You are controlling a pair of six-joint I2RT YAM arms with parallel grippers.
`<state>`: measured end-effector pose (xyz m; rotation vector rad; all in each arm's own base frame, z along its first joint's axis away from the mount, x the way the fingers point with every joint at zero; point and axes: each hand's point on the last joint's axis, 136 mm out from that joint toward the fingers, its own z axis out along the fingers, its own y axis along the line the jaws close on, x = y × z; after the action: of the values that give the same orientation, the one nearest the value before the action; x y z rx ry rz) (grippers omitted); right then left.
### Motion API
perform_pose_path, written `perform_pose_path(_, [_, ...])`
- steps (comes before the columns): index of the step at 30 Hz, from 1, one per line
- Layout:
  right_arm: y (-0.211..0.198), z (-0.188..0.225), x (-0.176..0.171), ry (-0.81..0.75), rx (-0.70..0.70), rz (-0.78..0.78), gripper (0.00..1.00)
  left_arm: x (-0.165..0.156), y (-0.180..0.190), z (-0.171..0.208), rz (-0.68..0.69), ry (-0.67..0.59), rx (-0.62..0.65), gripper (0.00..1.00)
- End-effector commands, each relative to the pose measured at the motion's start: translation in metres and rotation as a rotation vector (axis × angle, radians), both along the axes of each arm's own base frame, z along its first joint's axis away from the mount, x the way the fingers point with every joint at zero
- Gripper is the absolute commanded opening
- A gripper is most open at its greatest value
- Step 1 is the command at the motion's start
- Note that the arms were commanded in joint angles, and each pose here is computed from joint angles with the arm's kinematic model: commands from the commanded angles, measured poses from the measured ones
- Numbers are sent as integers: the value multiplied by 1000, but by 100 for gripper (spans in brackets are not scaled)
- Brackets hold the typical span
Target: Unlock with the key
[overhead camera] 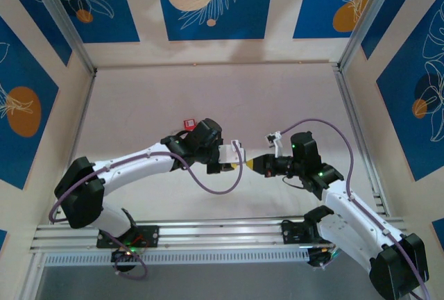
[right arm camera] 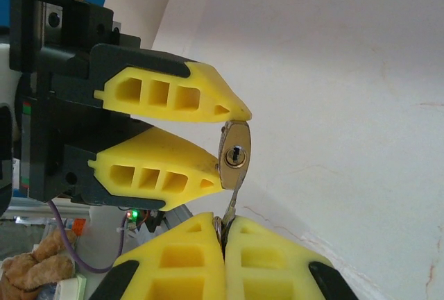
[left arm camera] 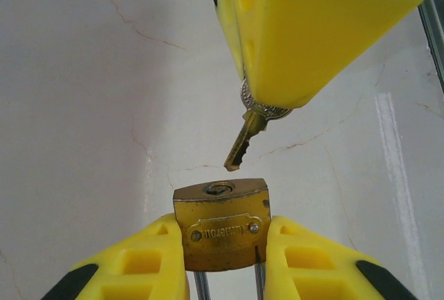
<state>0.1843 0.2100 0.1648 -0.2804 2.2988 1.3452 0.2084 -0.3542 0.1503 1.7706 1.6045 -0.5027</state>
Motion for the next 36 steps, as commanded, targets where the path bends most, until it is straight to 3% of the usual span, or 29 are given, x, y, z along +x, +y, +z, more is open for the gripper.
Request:
perform_pose_path(1, [4,-2,-5,6,18,30,0,-5,-1,9,-24,-15,-12,23])
perform_pose_path(36, [7,0,-11,5,44,62,0,-12,-7,9,-46,3,-10,20])
